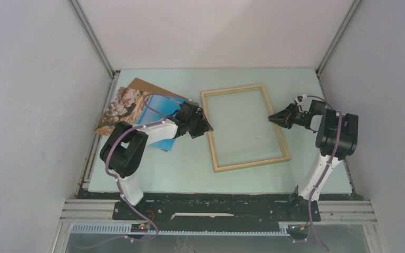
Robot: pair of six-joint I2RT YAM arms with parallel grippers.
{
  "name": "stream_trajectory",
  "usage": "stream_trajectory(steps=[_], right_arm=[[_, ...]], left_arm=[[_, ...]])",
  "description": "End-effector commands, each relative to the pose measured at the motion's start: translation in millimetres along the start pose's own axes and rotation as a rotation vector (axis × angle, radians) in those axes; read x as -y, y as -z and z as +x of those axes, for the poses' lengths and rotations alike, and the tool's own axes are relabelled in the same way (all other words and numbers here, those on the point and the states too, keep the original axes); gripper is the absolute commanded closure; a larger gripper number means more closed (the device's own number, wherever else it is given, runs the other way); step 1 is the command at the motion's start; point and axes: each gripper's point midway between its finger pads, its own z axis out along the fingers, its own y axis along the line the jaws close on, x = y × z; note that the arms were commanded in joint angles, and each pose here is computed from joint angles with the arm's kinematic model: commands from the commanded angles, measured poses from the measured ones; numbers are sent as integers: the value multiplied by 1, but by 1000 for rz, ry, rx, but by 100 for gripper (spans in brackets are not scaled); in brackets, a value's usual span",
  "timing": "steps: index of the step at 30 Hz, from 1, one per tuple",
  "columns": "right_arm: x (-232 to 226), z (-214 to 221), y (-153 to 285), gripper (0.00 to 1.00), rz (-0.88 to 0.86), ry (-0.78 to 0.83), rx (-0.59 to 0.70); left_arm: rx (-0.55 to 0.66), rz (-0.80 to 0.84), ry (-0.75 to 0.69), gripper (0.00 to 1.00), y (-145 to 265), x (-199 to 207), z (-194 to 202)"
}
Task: Put the photo into the frame
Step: Place the photo frame item in the photo frame.
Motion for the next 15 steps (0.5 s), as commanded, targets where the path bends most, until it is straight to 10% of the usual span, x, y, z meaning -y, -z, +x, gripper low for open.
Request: stream_trajectory(steps=[1,15], right_arm=[[-5,2,-6,74,-4,16,-17],[-13,4,-1,100,-22,47,-25]], left_arm=[[19,9,-60,42,-5,15,-12],[-4,-76,-168,60,-16,0,-14]])
